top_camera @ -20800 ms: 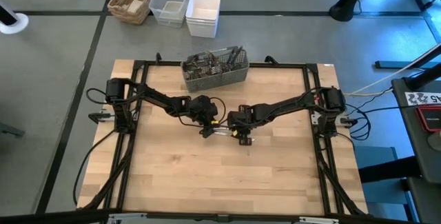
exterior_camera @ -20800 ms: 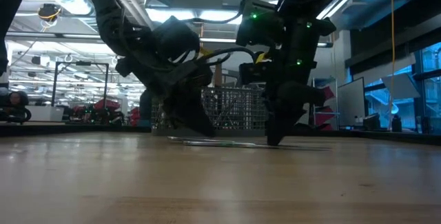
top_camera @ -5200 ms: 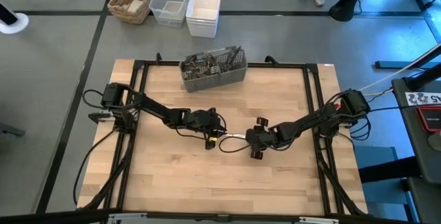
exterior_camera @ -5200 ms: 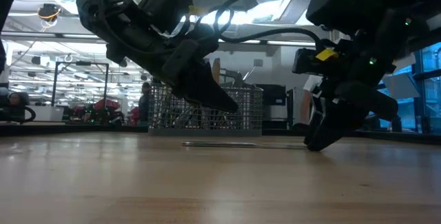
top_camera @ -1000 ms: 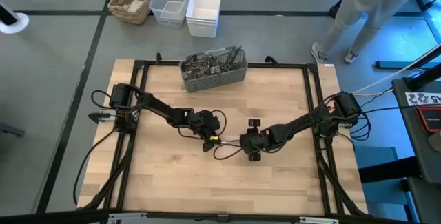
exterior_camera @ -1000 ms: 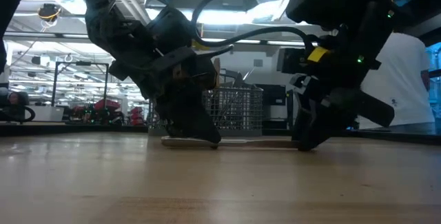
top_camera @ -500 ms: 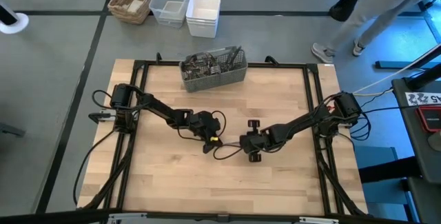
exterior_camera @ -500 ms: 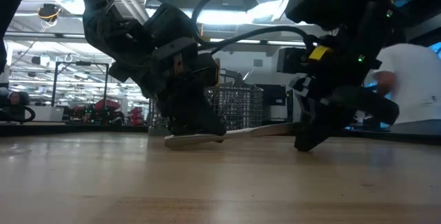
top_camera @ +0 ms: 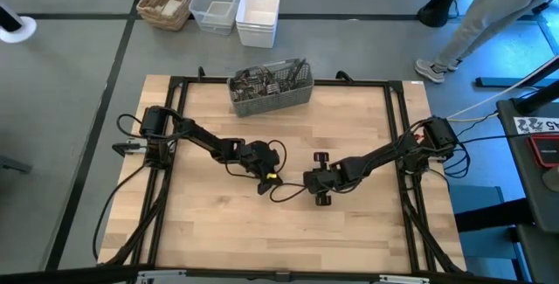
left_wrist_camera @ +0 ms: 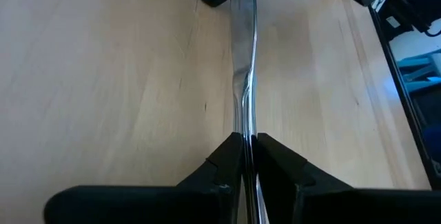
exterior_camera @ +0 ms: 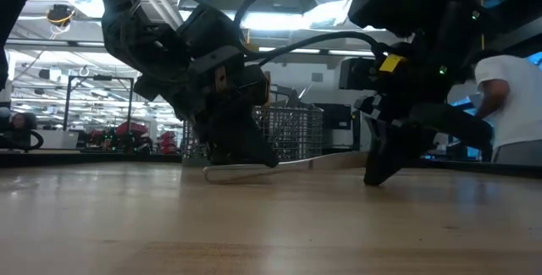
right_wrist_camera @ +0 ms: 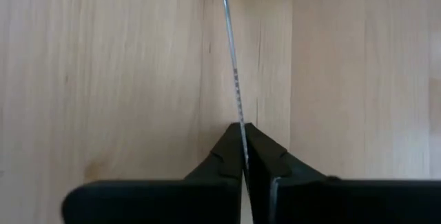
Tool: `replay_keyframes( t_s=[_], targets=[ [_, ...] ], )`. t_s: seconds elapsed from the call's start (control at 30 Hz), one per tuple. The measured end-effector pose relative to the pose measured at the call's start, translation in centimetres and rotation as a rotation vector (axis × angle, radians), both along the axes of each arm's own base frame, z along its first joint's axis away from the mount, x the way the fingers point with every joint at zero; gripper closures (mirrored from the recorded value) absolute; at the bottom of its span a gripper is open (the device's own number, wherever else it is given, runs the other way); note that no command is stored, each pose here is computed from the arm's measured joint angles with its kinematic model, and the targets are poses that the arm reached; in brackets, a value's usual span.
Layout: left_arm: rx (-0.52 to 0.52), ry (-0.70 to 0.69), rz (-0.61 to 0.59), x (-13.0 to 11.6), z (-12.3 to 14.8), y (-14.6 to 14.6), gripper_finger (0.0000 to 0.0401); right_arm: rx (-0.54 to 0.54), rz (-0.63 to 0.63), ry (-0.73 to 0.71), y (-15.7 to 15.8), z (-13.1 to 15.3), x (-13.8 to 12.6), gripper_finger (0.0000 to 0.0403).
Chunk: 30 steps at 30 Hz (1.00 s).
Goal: Sort silverware
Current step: Put the silver knife into the silverware rack
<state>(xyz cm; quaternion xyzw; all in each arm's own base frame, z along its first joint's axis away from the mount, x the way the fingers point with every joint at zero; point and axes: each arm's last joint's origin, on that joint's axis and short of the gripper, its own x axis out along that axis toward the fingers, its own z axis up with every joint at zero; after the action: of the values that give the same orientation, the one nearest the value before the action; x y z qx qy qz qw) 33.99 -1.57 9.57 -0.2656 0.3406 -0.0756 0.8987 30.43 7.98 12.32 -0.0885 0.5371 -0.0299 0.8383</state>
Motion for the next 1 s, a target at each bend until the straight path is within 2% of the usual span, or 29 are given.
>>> replay_keyframes(
  t_s=[0.17, 0.5, 0.67, 1.0],
  targets=[
    [0.019, -0.004, 0.016, 0.0, 0.0, 0.1, 0.0348, 0.005, 0.001, 0.026, 0.1, 0.5, 0.3, 0.0400],
    [-0.012, -0.001, 0.051, 0.0, 0.5, 0.1, 0.0266, 0.053, 0.018, 0.114, 0.4, 1.9, 0.7, 0.0402],
    [-0.010, -0.064, 0.046, 0.1, 2.1, 0.2, 0.0266, 0.038, 0.022, 0.199, 0.4, 2.9, 0.5, 0.0402],
    [-0.004, -0.105, 0.033, 0.2, 2.5, 0.0, 0.0274, 0.023, 0.041, 0.231, 0.4, 3.2, 0.4, 0.0403]
  ],
)
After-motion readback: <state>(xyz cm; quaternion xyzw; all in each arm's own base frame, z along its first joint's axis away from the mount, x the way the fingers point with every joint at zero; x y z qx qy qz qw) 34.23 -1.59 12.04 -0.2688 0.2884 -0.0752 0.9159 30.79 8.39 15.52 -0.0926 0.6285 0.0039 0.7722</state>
